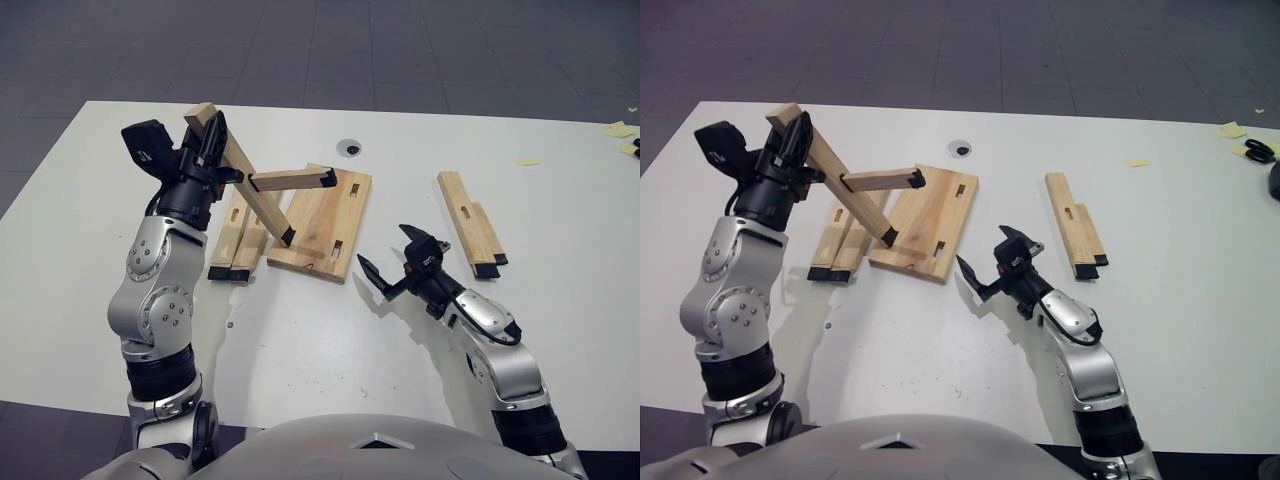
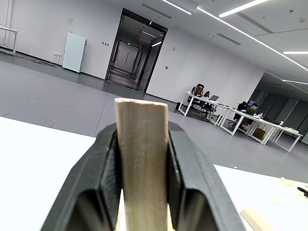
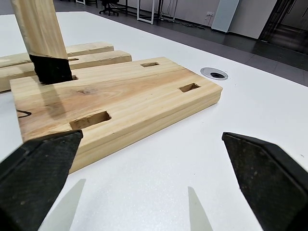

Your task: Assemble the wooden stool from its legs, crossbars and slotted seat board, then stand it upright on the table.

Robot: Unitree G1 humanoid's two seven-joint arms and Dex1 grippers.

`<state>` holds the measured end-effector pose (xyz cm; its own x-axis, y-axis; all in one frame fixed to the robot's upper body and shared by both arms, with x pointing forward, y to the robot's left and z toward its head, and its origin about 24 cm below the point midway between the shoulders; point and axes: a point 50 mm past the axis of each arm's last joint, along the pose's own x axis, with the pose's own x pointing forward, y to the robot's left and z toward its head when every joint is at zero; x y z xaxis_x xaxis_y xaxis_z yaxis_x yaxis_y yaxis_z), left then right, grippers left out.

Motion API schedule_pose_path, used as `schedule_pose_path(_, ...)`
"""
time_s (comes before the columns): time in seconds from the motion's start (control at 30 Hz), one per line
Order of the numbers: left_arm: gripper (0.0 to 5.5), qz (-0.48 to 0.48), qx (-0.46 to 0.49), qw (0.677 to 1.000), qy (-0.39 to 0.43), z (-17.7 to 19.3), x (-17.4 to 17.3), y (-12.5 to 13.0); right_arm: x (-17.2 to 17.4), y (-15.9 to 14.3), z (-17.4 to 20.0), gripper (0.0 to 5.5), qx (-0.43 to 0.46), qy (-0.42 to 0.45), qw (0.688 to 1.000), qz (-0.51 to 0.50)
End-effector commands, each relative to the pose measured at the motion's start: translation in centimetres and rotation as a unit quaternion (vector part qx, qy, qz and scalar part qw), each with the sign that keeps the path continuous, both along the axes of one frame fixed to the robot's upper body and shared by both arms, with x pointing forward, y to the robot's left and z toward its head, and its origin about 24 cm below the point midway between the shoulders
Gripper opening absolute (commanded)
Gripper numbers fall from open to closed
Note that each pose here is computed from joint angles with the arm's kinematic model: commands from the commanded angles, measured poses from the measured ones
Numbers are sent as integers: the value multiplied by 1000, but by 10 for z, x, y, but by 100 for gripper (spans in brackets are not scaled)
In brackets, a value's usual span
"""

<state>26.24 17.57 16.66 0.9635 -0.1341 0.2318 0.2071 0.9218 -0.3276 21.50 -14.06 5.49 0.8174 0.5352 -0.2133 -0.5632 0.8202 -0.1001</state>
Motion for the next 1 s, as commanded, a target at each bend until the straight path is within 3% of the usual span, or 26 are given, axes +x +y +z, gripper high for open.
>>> schedule_pose_path(0.03,103,0,4,999,-34,17,3,-3,0,1,1,540,0,-4,1000,0)
schedule_pose_path(0.2,103,-5,3,999,-49,25,6,-6,0,1,1,540,1,-4,1000,-1)
schedule_pose_path(0.57,103,-1,7,1000,23,-20,1,-7,3,-2,3,540,-3,-6,1000,0)
schedule_pose_path(1.0,103,18,32,999,0,-7,-3,9,2,-1,3,540,-2,-7,1000,0)
